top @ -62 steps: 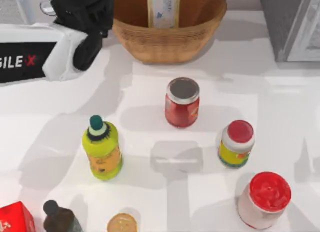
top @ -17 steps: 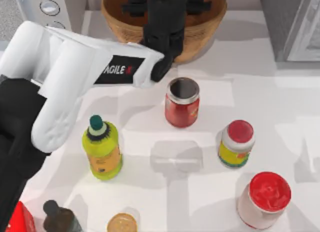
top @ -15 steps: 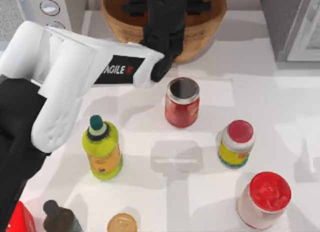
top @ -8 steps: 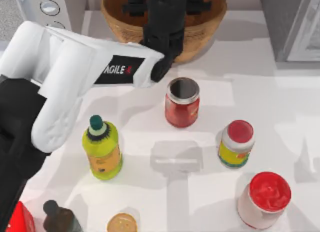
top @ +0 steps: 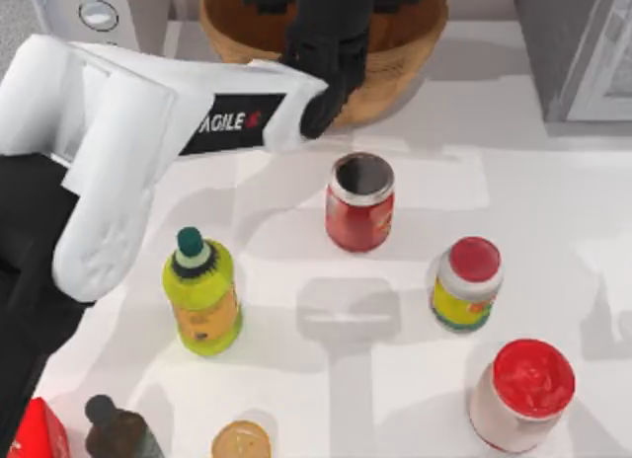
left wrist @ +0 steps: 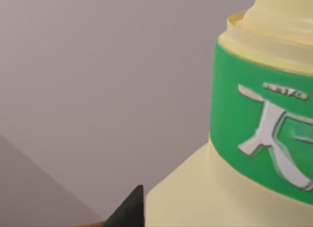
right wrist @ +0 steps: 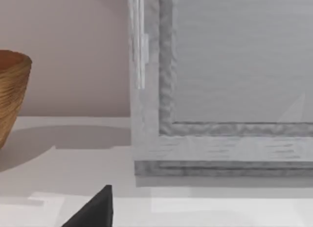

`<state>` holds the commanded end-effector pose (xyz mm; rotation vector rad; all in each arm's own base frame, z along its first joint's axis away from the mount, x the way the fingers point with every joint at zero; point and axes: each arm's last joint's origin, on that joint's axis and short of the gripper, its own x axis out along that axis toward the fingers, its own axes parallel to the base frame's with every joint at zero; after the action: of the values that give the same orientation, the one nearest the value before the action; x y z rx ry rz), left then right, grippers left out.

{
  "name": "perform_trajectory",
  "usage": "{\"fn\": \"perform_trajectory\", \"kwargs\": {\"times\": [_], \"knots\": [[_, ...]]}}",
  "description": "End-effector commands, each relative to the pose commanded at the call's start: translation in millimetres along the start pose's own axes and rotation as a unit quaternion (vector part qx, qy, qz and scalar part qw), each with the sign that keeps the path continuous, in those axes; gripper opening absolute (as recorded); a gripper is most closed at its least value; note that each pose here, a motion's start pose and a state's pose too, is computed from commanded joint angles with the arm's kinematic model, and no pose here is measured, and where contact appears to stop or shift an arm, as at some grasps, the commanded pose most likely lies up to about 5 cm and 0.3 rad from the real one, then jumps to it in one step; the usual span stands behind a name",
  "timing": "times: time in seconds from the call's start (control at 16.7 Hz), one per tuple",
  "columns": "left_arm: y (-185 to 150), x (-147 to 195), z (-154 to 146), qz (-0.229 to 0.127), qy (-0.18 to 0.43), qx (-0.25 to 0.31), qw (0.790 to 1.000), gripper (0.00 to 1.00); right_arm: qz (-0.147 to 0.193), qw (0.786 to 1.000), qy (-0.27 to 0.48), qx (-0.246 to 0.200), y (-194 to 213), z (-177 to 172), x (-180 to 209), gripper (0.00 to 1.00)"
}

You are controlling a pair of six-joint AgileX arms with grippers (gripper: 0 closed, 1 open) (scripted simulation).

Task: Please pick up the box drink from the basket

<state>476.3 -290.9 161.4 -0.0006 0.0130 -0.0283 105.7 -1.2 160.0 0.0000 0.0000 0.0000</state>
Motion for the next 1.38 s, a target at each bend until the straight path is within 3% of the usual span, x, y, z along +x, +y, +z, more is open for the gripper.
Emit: {"fn": "perform_trajectory", "kwargs": {"times": [0.6, 1.08, 1.38], "knots": [[3, -4, 116, 0.003, -0.01, -0.007, 1.0, 0.0, 0.0, 1.0, 0.0, 0.0, 0, 0, 0, 1.0], [6, -5, 123, 0.003, -0.007, -0.004, 1.0, 0.0, 0.0, 1.0, 0.0, 0.0, 0, 0, 0, 1.0], [46, -28, 151, 0.0, 0.008, 0.005, 1.0, 0.0, 0.0, 1.0, 0.0, 0.0, 0, 0, 0, 1.0]]}}
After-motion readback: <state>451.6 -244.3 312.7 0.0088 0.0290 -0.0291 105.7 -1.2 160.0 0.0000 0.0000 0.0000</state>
